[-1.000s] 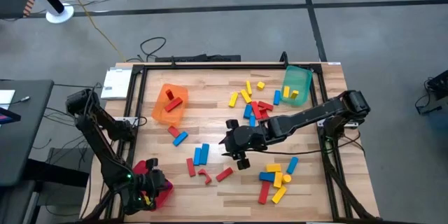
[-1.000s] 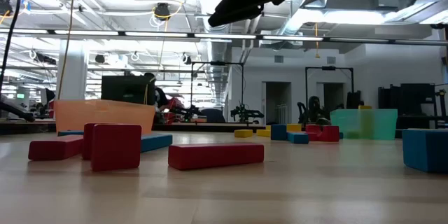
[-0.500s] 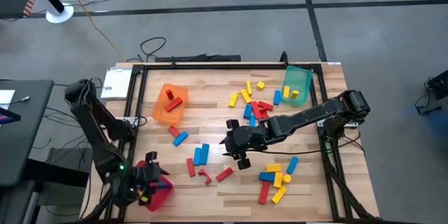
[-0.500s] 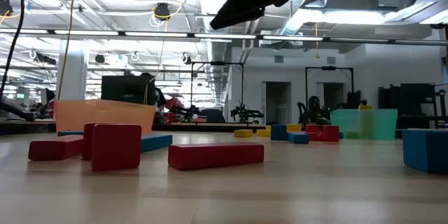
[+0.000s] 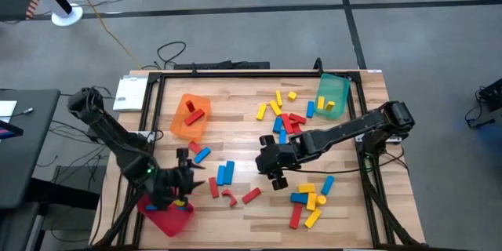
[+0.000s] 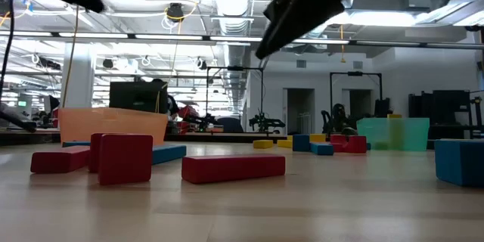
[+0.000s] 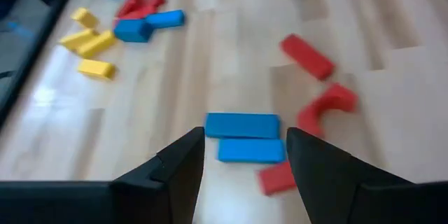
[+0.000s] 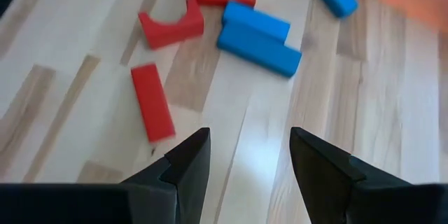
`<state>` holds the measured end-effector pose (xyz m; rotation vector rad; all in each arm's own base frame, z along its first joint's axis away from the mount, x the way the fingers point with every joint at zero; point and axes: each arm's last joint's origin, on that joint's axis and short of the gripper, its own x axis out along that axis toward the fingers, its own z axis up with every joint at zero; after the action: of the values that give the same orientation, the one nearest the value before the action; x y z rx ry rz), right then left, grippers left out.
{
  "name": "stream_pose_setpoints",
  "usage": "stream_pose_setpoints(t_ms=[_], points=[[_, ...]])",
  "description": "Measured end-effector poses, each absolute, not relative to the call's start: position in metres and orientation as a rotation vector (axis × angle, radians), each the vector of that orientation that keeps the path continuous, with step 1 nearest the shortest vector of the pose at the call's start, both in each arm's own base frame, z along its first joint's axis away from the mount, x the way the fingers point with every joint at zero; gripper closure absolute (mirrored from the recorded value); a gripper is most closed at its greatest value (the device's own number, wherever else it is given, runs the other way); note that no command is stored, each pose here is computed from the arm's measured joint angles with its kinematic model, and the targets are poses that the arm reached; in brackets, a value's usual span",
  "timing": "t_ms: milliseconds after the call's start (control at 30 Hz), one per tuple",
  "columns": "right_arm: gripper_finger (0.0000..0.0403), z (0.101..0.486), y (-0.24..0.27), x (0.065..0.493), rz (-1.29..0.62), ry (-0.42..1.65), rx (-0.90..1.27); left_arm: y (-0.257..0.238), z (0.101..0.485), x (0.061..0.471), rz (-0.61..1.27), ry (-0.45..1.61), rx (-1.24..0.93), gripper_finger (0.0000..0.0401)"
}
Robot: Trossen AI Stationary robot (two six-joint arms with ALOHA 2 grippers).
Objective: Sort blocks
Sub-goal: Put the yellow wooden block into the green bin
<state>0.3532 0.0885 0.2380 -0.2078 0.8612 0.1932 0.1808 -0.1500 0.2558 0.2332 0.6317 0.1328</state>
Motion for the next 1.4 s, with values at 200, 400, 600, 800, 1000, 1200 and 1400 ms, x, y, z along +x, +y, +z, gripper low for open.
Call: stream_pose_setpoints(t_ms=[200, 400, 600, 800, 1000, 1200, 1400], points=[[0.0194, 0.233, 0.093, 0.345, 0.191, 0.951, -0.194, -0.126, 0.257, 0.199, 0.218, 0.650, 0.294, 0.0203], [0.0194, 0.227, 0.095, 0.334, 0.174, 1.075, -0.177, -0.106, 0.257, 0.212, 0.271, 0.678, 0.344, 0.0203], [0.0194, 0.221, 0.102, 0.318, 0.130, 1.230, -0.137, -0.094, 0.249, 0.227, 0.168, 0.637, 0.323, 0.0203], [0.0194, 0.217, 0.122, 0.296, 0.107, 1.363, -0.130, -0.079, 0.228, 0.235, 0.065, 0.602, 0.257, 0.0203], [0.0194, 0.216, 0.147, 0.278, 0.109, 1.434, -0.105, -0.070, 0.220, 0.238, 0.000, 0.560, 0.202, 0.0203], [0.0194, 0.216, 0.169, 0.267, 0.121, 1.432, -0.053, -0.070, 0.224, 0.244, -0.060, 0.501, 0.219, 0.0203], [0.0194, 0.220, 0.191, 0.270, 0.164, 1.264, -0.050, -0.065, 0.226, 0.246, -0.047, 0.474, 0.227, 0.0203]])
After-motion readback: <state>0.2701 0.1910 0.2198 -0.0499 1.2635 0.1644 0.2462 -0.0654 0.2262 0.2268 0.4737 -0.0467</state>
